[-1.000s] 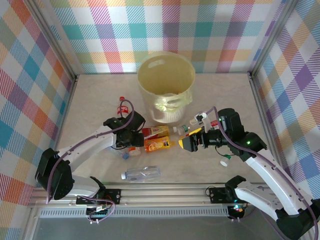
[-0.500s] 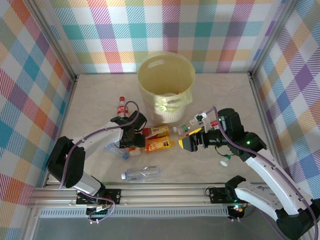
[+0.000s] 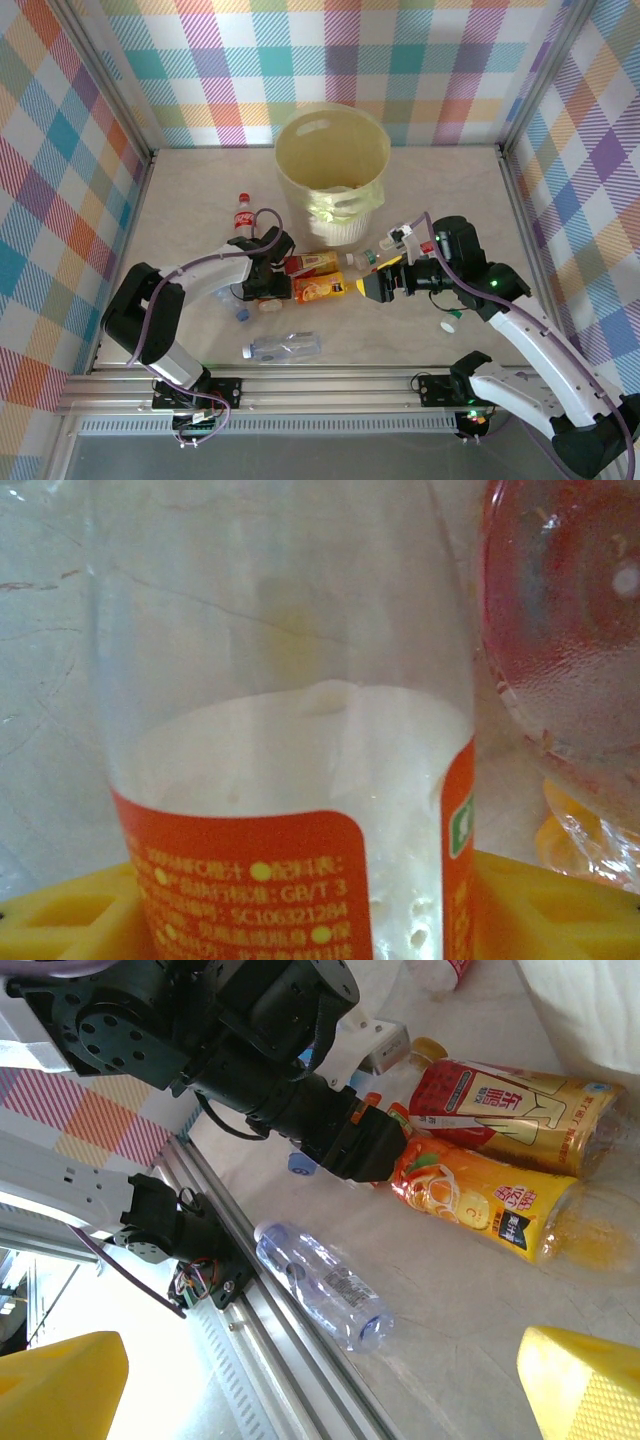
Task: Put the plastic bottles in the bin
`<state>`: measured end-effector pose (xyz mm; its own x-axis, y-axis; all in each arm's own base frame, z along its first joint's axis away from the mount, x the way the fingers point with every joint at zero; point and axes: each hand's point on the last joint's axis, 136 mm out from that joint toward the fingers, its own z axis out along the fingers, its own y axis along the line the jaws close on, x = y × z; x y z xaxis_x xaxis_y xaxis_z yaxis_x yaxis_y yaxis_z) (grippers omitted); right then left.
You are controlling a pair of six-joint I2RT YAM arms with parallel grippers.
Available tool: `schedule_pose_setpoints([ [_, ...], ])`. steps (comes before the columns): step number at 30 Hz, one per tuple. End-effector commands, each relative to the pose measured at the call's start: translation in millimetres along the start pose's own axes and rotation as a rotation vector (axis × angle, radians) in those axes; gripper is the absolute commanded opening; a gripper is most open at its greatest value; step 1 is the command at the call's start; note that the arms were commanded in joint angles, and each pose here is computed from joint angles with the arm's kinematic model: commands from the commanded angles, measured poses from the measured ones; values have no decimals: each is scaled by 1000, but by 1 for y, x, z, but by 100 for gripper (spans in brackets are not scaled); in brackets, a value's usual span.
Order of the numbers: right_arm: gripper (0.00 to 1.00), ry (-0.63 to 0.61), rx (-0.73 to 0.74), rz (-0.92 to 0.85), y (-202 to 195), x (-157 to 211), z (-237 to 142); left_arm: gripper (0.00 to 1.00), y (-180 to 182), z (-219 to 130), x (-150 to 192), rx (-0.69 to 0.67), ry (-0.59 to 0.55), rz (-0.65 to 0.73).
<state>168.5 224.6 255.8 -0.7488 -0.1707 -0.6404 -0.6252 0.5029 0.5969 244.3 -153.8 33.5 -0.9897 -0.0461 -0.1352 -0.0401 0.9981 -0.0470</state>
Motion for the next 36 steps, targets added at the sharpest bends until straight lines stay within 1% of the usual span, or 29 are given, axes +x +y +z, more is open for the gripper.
schedule_pose_setpoints([
  [1, 100, -8, -5, -1, -1, -1, 3, 63, 4, 3, 1, 4, 6, -10],
  [5, 100, -6, -3, 2, -3, -1, 5, 57, 3, -3, -2, 24, -11, -21],
  [8, 100, -11, -3, -1, -2, -1, 4, 55, 1, -12, -4, 47, -31, -32],
  [14, 100, -37, -10, -22, 3, -5, 0, 54, 4, -40, -8, 94, -89, -60],
  [21, 100, -121, -34, -77, 17, -16, -15, 53, 12, -81, -10, 149, -169, -104],
  [25, 100, -181, -63, -124, 30, -22, -27, 53, 15, -116, -20, 203, -254, -129],
  [31, 100, -283, -118, -220, 55, -33, -49, 53, 13, -179, -45, 246, -401, -94],
  [36, 100, -397, -119, -290, 72, -49, -72, 53, 3, -224, -70, 283, -490, -67],
])
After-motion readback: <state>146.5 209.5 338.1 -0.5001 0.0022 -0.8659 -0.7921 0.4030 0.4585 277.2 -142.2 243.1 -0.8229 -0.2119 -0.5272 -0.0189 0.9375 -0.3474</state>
